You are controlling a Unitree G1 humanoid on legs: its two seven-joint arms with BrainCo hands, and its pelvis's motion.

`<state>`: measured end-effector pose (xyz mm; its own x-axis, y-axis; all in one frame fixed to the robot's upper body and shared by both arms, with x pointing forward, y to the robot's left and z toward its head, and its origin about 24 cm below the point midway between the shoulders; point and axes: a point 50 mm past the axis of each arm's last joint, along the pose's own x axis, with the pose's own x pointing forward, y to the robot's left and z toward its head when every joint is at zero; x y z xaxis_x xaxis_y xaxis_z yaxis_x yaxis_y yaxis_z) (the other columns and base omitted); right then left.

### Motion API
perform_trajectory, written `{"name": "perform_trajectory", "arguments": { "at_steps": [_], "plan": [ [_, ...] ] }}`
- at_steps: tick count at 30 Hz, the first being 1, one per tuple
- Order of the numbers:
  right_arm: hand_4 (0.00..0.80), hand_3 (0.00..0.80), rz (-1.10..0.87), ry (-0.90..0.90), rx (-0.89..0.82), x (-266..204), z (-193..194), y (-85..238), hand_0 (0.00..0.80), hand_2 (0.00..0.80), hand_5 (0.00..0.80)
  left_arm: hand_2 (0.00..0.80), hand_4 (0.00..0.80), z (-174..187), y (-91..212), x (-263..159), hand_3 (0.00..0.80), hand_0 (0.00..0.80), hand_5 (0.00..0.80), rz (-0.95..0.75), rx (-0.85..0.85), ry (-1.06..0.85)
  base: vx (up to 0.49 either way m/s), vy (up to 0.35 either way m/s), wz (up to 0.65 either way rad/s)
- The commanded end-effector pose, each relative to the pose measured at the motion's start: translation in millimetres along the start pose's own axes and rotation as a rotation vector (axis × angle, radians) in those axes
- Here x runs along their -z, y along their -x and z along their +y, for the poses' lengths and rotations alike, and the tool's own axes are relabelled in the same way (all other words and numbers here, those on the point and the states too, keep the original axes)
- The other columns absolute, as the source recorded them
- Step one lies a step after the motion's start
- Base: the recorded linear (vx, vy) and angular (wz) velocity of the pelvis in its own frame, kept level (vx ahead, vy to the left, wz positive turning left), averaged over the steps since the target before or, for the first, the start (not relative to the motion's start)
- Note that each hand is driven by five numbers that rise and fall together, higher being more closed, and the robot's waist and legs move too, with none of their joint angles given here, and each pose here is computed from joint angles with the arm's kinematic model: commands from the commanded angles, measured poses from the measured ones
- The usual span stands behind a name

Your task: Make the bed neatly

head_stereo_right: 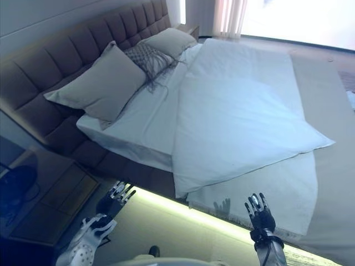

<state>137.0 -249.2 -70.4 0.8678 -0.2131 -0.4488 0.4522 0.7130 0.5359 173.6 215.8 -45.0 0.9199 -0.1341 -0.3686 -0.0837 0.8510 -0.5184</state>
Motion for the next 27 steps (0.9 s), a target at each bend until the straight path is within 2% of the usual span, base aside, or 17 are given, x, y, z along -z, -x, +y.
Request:
{"name": "perform_trajectory", "arguments": {
  "at_steps": [1,6,13,17,22,27],
  "plan": [
    [0.000,0.000,-0.094,-0.067,-0.133,-11,30,-6,0.000,0.000,0.000,0.000,0.000,0,0,-35,0.000,0.000,0.000,-0.132,0.037,-0.084,0.043,0.022,-0.01],
    [0.000,0.000,-0.077,-0.079,-0.131,4,30,-3,0.000,0.000,0.000,0.000,0.000,3,-9,-42,0.000,0.000,0.000,-0.140,0.027,-0.079,0.017,-0.170,-0.03],
    [0.000,0.000,-0.043,-0.006,-0.187,-1,36,-9,0.000,0.000,0.000,0.000,0.000,9,-14,-58,0.000,0.000,0.000,-0.150,-0.019,-0.083,0.027,-0.486,-0.03],
    [0.000,0.000,0.009,0.014,-0.206,-5,39,-11,0.000,0.000,0.000,0.000,0.000,13,-8,-49,0.000,0.000,0.000,-0.153,-0.071,-0.009,0.006,-0.386,-0.20],
    [0.000,0.000,-0.039,0.000,-0.174,-19,28,-6,0.000,0.000,0.000,0.000,0.000,7,-2,-31,0.000,0.000,0.000,-0.134,-0.043,0.011,-0.067,-0.235,0.07],
    [0.000,0.000,-0.068,0.004,-0.150,-24,20,-6,0.000,0.000,0.000,0.000,0.000,12,5,-23,0.000,0.000,0.000,-0.122,-0.060,0.040,0.002,-0.063,0.22]
  ]
}}
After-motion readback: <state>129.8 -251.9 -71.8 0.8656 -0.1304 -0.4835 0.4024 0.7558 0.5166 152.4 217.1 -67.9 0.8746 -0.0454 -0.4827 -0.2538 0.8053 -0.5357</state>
